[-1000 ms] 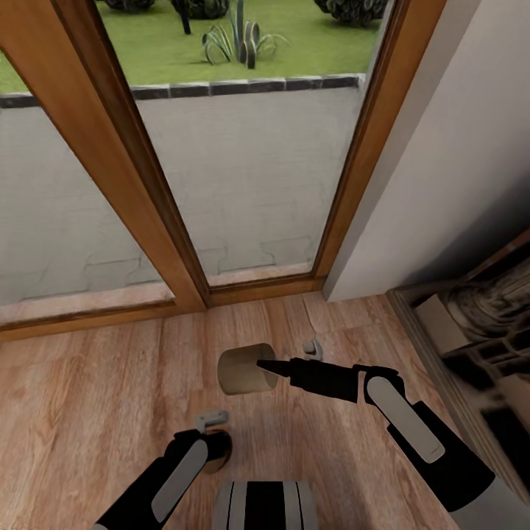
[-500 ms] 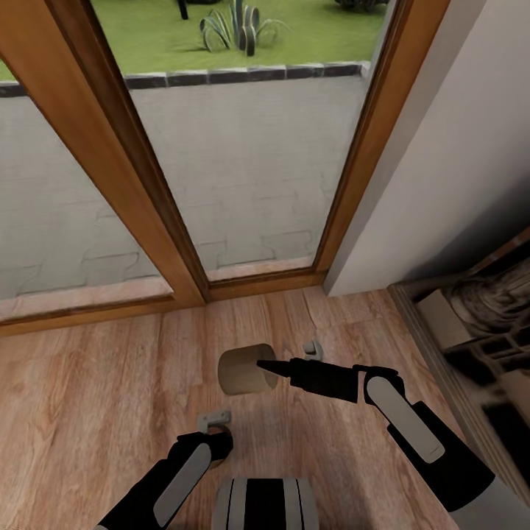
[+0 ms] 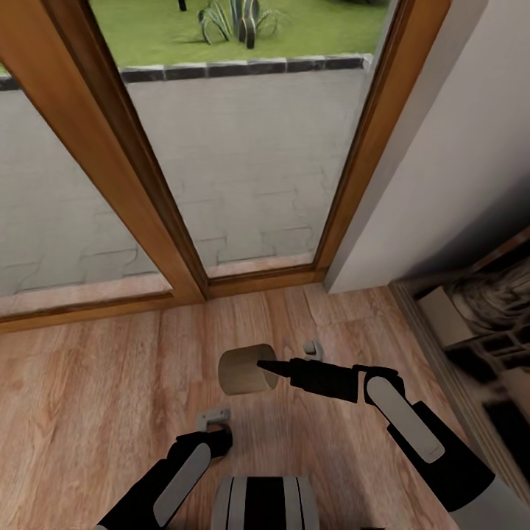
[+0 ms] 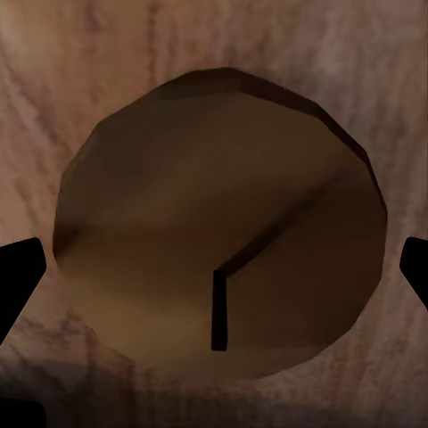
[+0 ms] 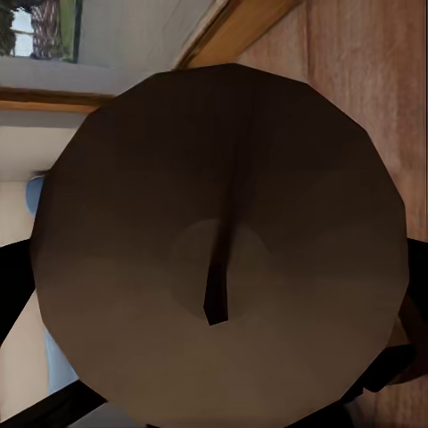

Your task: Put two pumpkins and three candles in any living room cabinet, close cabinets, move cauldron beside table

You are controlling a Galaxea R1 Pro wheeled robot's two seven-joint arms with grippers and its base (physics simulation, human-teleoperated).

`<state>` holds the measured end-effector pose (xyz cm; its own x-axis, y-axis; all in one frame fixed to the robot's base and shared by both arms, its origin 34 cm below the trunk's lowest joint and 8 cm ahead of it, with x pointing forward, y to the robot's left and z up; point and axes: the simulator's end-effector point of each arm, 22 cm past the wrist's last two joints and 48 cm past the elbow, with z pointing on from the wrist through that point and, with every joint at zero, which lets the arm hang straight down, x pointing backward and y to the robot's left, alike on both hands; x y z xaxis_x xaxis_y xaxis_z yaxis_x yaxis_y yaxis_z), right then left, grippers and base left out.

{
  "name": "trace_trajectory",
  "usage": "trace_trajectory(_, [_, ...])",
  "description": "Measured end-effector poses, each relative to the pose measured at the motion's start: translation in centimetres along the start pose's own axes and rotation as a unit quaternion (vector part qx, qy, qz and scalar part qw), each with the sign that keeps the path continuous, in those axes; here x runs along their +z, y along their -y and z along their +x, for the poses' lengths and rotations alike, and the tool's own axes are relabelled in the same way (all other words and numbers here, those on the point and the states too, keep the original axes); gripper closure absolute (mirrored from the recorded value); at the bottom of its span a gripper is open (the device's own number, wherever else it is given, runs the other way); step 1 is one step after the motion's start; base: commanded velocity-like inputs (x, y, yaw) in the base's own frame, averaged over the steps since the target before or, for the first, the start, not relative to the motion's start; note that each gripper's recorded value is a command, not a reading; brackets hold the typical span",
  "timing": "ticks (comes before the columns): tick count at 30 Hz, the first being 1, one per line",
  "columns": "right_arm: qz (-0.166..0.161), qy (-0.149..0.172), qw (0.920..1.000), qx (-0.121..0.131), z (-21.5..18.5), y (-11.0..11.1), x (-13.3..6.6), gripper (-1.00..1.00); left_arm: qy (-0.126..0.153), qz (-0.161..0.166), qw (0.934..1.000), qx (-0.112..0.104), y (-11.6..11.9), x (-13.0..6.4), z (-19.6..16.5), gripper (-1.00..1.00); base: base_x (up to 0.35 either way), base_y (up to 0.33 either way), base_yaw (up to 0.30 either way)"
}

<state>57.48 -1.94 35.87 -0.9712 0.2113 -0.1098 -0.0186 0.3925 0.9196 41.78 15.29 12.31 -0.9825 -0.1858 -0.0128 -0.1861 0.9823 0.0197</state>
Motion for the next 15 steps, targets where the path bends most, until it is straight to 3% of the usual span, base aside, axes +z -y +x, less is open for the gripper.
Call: trace_trajectory(15, [0.001, -0.001, 1.0, 0.004, 0.15, 0.42, 0.13, 1.0, -0.001, -0.001, 1.0, 0.0, -0.01, 0.28, 0.21, -1.0, 0.0, 0.0, 0.0])
